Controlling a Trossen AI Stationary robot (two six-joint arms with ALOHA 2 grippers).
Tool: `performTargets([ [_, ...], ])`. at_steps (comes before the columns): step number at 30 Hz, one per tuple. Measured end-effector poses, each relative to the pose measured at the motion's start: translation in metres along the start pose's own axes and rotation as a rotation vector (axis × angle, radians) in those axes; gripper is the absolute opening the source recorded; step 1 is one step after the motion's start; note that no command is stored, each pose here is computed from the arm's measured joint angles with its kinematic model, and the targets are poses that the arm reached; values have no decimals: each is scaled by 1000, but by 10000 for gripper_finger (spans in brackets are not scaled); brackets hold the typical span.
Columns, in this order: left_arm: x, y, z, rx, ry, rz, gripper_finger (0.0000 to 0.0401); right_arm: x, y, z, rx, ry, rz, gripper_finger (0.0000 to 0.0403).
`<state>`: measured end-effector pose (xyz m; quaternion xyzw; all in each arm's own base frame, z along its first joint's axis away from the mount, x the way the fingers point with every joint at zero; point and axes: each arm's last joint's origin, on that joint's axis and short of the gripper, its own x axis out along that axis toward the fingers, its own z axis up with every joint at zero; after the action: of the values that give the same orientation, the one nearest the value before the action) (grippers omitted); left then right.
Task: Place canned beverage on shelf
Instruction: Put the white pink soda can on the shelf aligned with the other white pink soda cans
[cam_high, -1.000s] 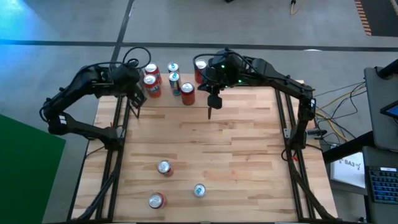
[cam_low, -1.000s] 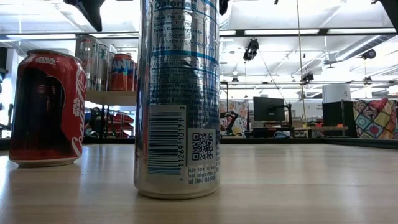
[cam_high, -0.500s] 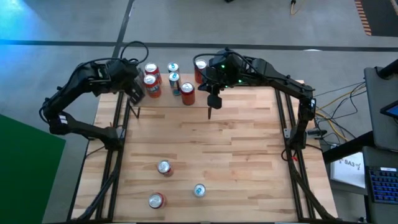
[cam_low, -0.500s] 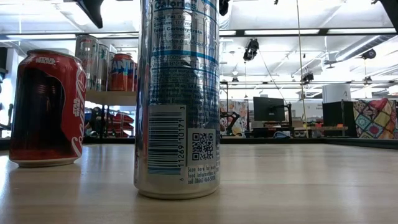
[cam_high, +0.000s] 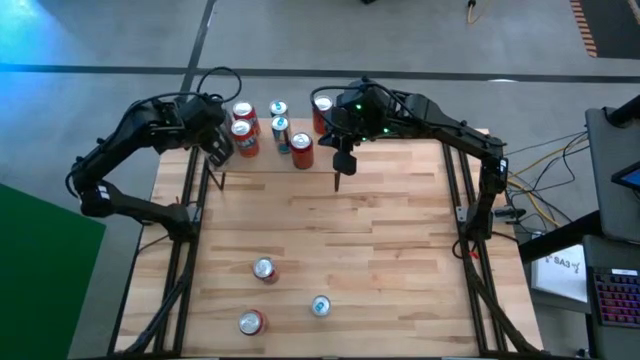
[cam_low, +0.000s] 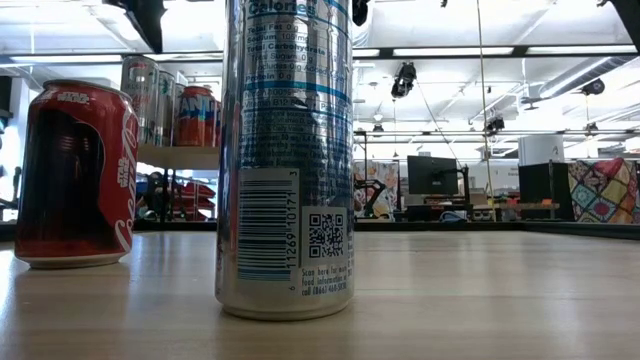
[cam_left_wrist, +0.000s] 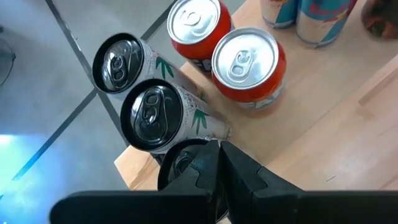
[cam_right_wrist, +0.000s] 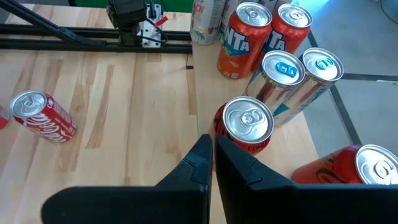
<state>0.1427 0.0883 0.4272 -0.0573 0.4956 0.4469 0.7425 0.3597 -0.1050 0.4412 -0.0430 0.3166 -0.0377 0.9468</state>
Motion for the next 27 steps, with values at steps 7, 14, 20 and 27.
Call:
performTargets([
  [7, 0, 0, -1, 1, 0, 12, 0, 0, 0, 0, 0, 0, 0, 9],
  [14, 0, 1, -1, -10, -1, 13, 0, 0, 0, 0, 0, 0, 0, 9],
  [20, 4, -1, -3, -10, 14, 15, 0, 0, 0, 0, 0, 0, 0, 9],
  [27, 10, -4, -4, 4, 37, 27, 0, 0, 0, 0, 0, 0, 0, 9],
])
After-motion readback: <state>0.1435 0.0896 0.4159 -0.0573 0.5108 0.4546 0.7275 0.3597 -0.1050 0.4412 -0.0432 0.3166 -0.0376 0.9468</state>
